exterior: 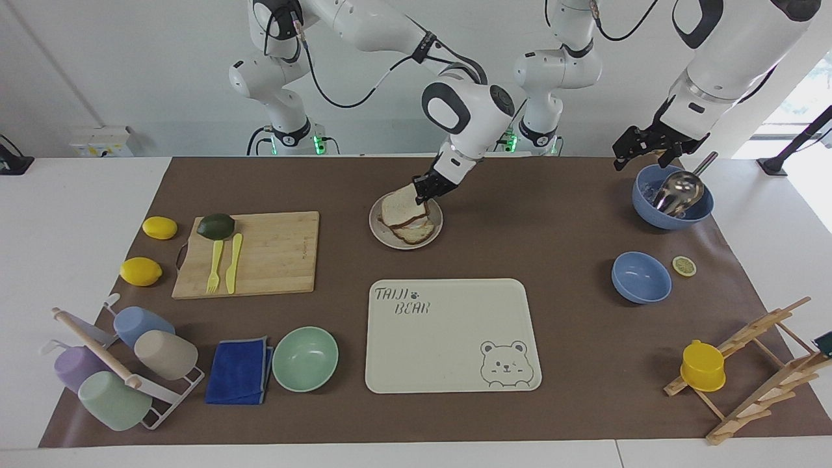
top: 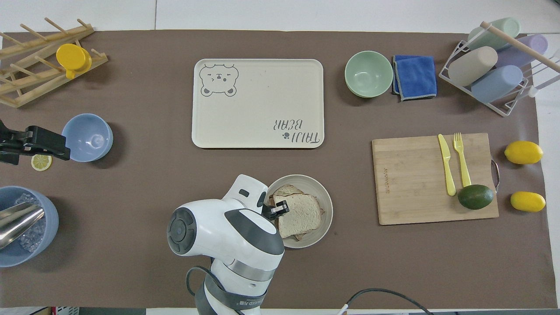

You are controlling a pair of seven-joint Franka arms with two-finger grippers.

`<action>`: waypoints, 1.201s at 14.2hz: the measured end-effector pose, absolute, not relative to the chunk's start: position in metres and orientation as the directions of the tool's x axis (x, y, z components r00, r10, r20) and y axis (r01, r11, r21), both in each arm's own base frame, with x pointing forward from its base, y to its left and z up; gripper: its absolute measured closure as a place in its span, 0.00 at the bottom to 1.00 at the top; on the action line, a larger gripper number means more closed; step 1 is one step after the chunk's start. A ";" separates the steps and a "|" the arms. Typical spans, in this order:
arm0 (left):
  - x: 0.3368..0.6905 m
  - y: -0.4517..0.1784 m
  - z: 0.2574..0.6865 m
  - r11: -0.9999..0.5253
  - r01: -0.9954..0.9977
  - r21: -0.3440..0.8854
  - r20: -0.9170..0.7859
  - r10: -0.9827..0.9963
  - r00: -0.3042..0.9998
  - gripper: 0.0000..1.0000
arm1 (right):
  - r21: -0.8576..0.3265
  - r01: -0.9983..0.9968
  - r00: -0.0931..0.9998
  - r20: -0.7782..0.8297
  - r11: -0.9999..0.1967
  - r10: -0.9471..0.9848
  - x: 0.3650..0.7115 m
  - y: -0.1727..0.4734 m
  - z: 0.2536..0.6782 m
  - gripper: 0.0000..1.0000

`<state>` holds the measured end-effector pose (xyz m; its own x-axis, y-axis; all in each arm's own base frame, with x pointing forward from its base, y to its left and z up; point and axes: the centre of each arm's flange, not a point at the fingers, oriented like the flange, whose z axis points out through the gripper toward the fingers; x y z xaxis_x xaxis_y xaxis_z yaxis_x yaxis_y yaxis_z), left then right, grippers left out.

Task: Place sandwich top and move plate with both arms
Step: 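Lower the bread slice onto the egg toast with the right gripper, then withdraw the right gripper while the left gripper reaches toward the plate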

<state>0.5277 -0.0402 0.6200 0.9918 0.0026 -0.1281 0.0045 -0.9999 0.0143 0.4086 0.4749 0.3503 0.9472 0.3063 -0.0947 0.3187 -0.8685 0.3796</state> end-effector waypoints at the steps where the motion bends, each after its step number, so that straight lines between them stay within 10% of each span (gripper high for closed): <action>1: 0.528 -0.041 0.620 -1.000 0.003 0.014 -0.128 0.001 0.992 0.00 | 0.363 0.302 0.952 -0.070 -0.882 0.297 0.412 0.476 0.350 0.88; 9: 0.528 -0.040 0.620 -1.000 0.005 0.014 -0.129 0.004 0.992 0.00 | 0.164 0.058 0.997 0.044 -0.985 0.066 0.537 0.360 0.455 0.00; 17: 0.459 -0.140 0.537 -0.986 0.057 0.158 -0.205 0.024 0.978 0.00 | 0.081 -0.095 0.992 -0.075 -0.992 -0.101 0.572 0.081 0.583 0.00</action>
<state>0.4591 -0.1401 0.5374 0.9784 0.0236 -0.2054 0.0570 -0.9858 0.1582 0.5724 0.0813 0.5827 0.9921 -0.1008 -0.0748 -0.0946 -0.9922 0.0814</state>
